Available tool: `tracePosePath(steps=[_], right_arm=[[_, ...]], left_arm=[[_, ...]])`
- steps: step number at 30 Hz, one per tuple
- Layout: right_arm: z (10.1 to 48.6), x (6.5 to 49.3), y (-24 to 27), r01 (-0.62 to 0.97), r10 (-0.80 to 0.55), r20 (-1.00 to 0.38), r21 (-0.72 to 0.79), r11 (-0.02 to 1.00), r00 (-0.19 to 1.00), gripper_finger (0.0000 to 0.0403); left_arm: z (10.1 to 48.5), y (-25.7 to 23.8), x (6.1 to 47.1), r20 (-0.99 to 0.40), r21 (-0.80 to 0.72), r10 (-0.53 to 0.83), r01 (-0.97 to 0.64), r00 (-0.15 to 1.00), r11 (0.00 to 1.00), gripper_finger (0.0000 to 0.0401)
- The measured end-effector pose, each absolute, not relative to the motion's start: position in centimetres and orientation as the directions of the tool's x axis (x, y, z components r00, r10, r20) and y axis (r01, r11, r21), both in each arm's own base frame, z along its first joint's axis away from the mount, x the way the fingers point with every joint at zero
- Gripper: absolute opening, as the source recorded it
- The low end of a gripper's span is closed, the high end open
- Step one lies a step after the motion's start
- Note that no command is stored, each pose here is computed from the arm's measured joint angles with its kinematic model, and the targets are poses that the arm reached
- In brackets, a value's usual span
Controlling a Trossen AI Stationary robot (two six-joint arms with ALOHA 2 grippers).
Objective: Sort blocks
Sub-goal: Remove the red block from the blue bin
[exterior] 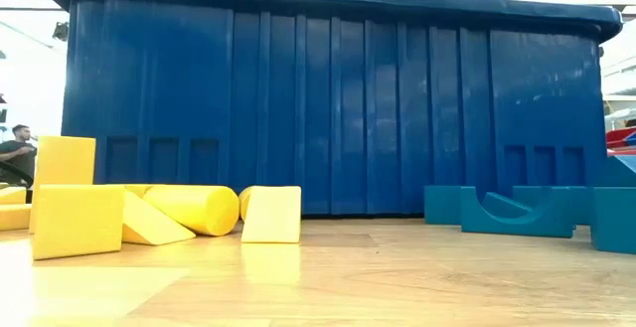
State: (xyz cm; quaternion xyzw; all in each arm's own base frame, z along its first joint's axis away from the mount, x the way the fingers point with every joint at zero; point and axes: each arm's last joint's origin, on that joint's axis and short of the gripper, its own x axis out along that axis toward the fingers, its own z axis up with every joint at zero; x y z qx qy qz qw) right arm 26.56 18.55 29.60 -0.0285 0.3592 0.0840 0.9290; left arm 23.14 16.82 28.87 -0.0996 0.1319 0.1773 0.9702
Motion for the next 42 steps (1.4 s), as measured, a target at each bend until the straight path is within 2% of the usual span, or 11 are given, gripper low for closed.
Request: tracePosePath(steps=[7,14,19,24,28,33,36,39,42], right_arm=[[22.7,30.1,20.0,-0.217,0.03,-0.781,-0.136,0.967,0.624,0.0115],[18.1,33.1,19.3,-0.215,0.053,-0.829,-0.082,0.973,0.557,0.0124],[16.9,34.5,18.3,-0.218,0.122,-0.836,0.004,0.976,0.535,0.0162],[17.2,34.7,17.8,-0.229,0.151,-0.838,0.032,0.973,0.525,0.0173],[19.7,34.0,17.7,-0.218,0.17,-0.804,0.052,0.975,0.57,0.0176],[26.4,31.2,17.9,-0.243,0.268,-0.681,0.134,0.961,0.682,0.0173],[30.3,29.0,17.3,-0.236,0.258,-0.587,0.116,0.965,0.767,0.0171],[34.0,27.1,15.3,-0.125,0.13,-0.467,0.042,0.991,0.875,0.0165],[36.7,25.6,12.5,0.086,-0.112,-0.345,-0.091,0.992,0.932,0.016]], left_arm=[[28.9,16.8,23.1,-0.291,-0.146,0.318,-0.37,0.902,0.917,0.0163],[28.9,16.8,23.1,-0.291,-0.146,0.317,-0.37,0.903,0.917,0.0163],[28.9,16.8,23.2,-0.287,-0.145,0.318,-0.37,0.903,0.918,0.0163],[28.9,16.8,23.2,-0.284,-0.144,0.32,-0.37,0.904,0.918,0.0163],[29.1,16.9,23.2,-0.266,-0.137,0.328,-0.372,0.907,0.918,0.0163],[29.3,16.9,23.2,-0.253,-0.133,0.33,-0.371,0.909,0.919,0.0163],[29.3,16.9,23.2,-0.249,-0.132,0.331,-0.371,0.91,0.919,0.0163],[29.3,16.9,23.2,-0.249,-0.132,0.331,-0.371,0.91,0.919,0.0163],[29.4,16.9,23.3,-0.242,-0.13,0.332,-0.37,0.912,0.92,0.0163]])
